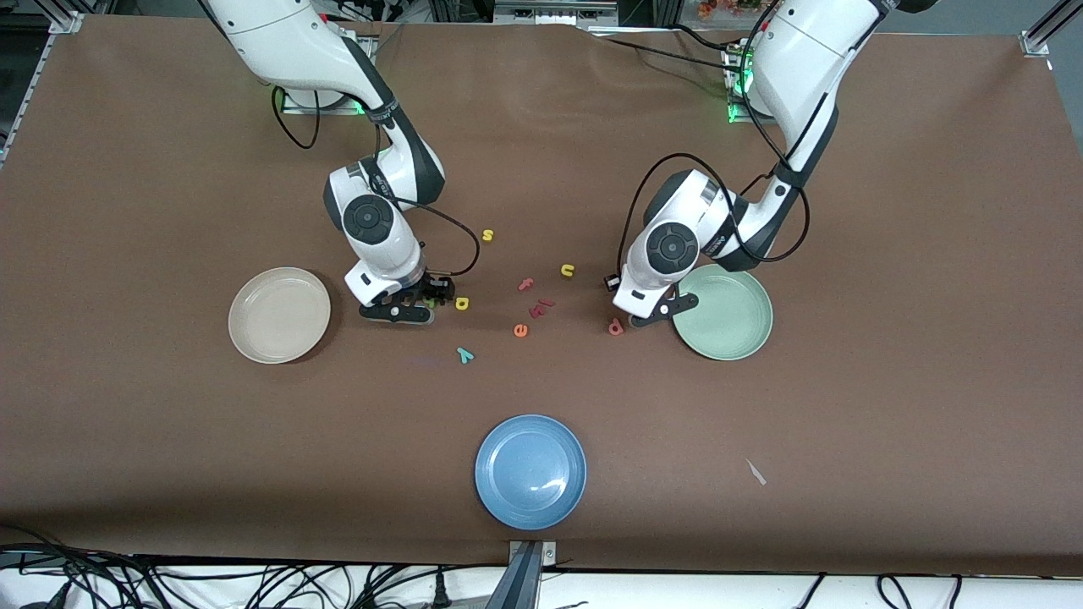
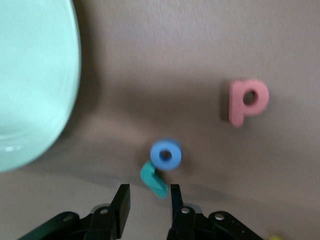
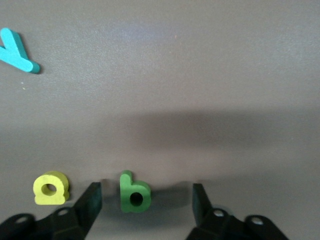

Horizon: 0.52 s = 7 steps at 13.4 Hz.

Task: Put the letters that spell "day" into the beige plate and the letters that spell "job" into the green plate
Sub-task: 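Grasp the teal piece with the left gripper while the right gripper grasps b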

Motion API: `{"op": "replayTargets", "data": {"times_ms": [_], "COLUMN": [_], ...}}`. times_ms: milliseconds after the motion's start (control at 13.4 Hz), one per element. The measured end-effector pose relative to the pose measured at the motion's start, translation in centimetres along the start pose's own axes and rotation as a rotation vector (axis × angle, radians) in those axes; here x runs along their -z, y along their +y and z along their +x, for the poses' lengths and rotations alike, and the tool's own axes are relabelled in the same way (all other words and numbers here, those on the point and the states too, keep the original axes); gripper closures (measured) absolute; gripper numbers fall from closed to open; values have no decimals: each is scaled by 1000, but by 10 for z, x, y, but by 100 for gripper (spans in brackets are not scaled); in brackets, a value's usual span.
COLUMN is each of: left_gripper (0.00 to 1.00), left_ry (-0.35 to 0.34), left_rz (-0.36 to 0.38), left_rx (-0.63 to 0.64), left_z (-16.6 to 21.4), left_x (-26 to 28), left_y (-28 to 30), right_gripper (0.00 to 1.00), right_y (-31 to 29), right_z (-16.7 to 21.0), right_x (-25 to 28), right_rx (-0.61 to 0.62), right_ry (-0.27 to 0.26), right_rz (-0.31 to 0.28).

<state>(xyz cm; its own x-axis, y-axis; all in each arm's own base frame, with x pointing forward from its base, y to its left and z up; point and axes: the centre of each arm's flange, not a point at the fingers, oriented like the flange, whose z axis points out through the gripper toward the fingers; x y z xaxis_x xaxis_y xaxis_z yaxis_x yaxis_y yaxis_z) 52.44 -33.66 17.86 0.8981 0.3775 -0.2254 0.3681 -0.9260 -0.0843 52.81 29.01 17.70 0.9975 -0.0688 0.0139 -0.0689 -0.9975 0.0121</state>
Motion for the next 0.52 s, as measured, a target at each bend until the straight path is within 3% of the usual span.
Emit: {"op": "replayTargets", "data": {"times_ms": [74, 372, 447, 521], "left_gripper": [62, 63, 67, 80], "left_ry": [5, 9, 11, 12], "left_rz": [3, -1, -3, -6], "left_rx": [17, 52, 53, 54], "left_z": [1, -1, -1, -1], "left_x": [-6, -10, -10, -9], "left_y": [0, 3, 4, 5], "right_gripper": [19, 44, 56, 56], "right_y": [0, -1, -2, -4], "right_z": [0, 1, 2, 2], "right_x": [-1, -2, 0, 0], "right_rx": [0, -4, -20, -33], "right_ry": [-1, 6, 4, 0], "right_rz": [-1, 8, 20, 30]}}
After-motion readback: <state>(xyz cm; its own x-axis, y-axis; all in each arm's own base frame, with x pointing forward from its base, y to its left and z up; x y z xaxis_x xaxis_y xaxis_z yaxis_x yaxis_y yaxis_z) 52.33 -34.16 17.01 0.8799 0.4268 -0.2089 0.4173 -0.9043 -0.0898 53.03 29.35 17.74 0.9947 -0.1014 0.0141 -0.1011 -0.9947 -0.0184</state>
